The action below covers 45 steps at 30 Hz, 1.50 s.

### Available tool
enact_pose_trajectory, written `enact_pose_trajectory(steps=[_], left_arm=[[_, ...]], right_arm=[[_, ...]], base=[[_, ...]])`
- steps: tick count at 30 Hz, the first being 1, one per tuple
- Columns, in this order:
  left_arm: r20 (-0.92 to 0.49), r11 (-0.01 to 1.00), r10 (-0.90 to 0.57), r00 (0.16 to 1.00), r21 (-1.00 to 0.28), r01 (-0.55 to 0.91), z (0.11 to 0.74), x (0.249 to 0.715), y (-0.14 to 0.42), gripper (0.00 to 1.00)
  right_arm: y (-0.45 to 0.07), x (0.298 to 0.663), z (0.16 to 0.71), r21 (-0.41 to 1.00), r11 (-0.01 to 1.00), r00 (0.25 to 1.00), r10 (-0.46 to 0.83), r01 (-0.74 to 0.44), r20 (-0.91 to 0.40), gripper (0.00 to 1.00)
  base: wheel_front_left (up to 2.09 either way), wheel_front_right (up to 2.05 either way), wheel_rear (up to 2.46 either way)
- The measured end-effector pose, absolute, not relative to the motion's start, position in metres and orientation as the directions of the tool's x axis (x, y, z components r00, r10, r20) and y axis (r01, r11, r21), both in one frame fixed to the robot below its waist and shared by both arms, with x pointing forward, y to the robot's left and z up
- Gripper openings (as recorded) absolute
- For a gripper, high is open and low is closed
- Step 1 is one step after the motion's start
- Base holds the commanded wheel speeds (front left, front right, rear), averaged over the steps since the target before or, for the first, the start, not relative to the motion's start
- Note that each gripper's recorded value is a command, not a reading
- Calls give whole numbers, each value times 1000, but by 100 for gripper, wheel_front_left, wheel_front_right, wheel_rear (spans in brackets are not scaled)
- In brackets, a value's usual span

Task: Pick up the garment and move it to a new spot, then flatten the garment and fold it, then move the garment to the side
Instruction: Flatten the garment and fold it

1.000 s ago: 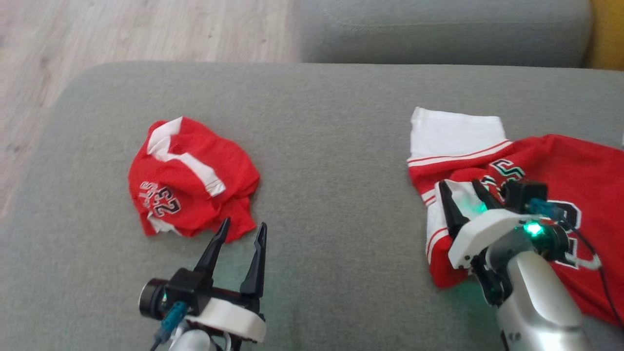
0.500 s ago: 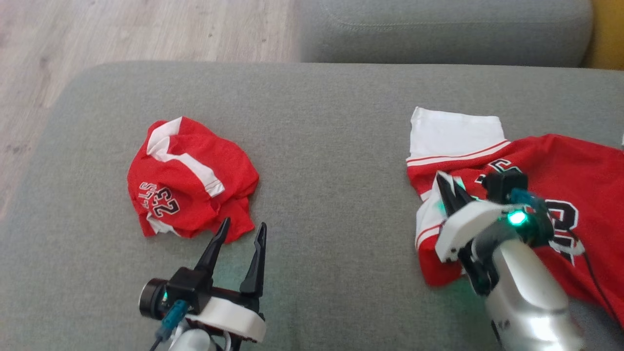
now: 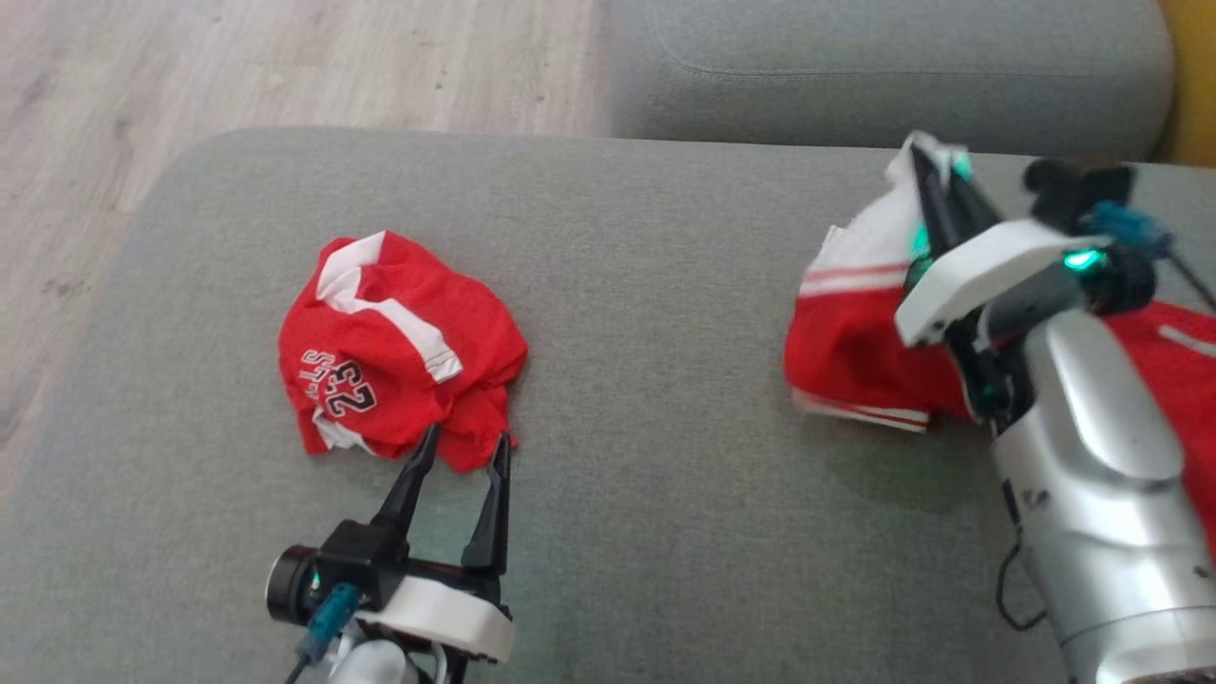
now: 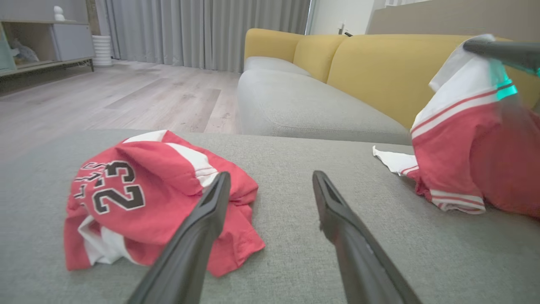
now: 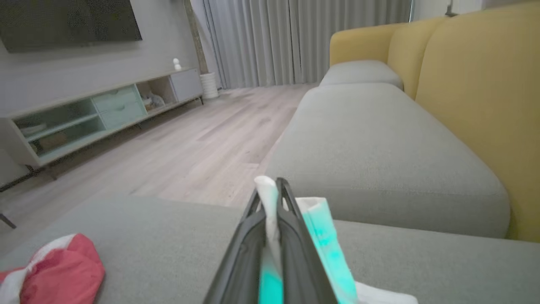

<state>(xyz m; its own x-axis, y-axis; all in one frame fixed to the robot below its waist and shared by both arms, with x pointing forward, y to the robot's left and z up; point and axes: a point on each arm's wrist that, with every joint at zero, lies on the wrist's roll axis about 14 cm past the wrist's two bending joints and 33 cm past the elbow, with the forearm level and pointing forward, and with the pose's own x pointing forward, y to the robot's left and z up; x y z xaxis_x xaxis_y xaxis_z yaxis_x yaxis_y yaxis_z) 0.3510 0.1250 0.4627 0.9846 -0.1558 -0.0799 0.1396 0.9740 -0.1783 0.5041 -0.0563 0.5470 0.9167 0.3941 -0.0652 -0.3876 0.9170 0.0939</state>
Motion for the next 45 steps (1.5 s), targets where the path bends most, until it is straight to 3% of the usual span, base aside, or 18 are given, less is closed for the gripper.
enact_pose_trajectory(steps=[4, 8, 13, 19, 20, 21, 25, 28, 32, 38, 41, 45], left_arm=[[-75, 976, -132, 988, -185, 116, 464, 351, 131, 100], [-70, 975, -128, 989, -193, 112, 466, 351, 130, 100], [-70, 974, -128, 989, -197, 112, 466, 352, 130, 100], [-65, 972, -146, 987, -197, 131, 467, 353, 124, 100], [-62, 971, -149, 987, -196, 134, 468, 353, 124, 100], [-60, 971, -151, 987, -196, 137, 468, 353, 123, 100], [-53, 970, -162, 985, -193, 149, 471, 354, 120, 100], [-49, 969, -171, 984, -187, 159, 472, 354, 117, 100], [-44, 967, -186, 982, -187, 175, 473, 354, 112, 100], [-33, 960, -218, 975, -187, 208, 476, 355, 102, 100], [-20, 955, -240, 971, -185, 232, 480, 358, 95, 100], [-18, 947, -270, 963, -185, 262, 481, 360, 85, 100]], right_arm=[[-41, 503, 570, 95, 898, 903, 430, -430, 18, 0], [-3, 476, 575, 59, 839, 840, 536, -541, 79, 0], [36, 412, 519, 70, 752, 752, 658, -655, -34, 0], [73, 336, 463, 85, 617, 596, 781, -783, -186, 0], [78, 327, 458, 83, 596, 572, 794, -799, -205, 69], [82, 317, 450, 78, 572, 542, 806, -816, -236, 100], [90, 287, 434, 104, 507, 460, 837, -856, -297, 100], [82, 296, 444, 118, 539, 500, 828, -834, -252, 100], [54, 333, 475, 120, 648, 637, 761, -752, -124, 100], [-49, 385, 516, 130, 878, 888, 457, -460, 58, 100], [-113, 381, 507, 117, 956, 963, 265, -270, 51, 100], [-166, 355, 475, 124, 988, 994, 102, -96, -38, 100]], base=[[0, 0, 0], [0, 0, 0], [0, 0, 0], [0, 0, 0], [0, 0, 0], [0, 0, 0], [0, 0, 0], [0, 0, 0], [0, 0, 0], [0, 0, 0], [0, 0, 0], [0, 0, 0]])
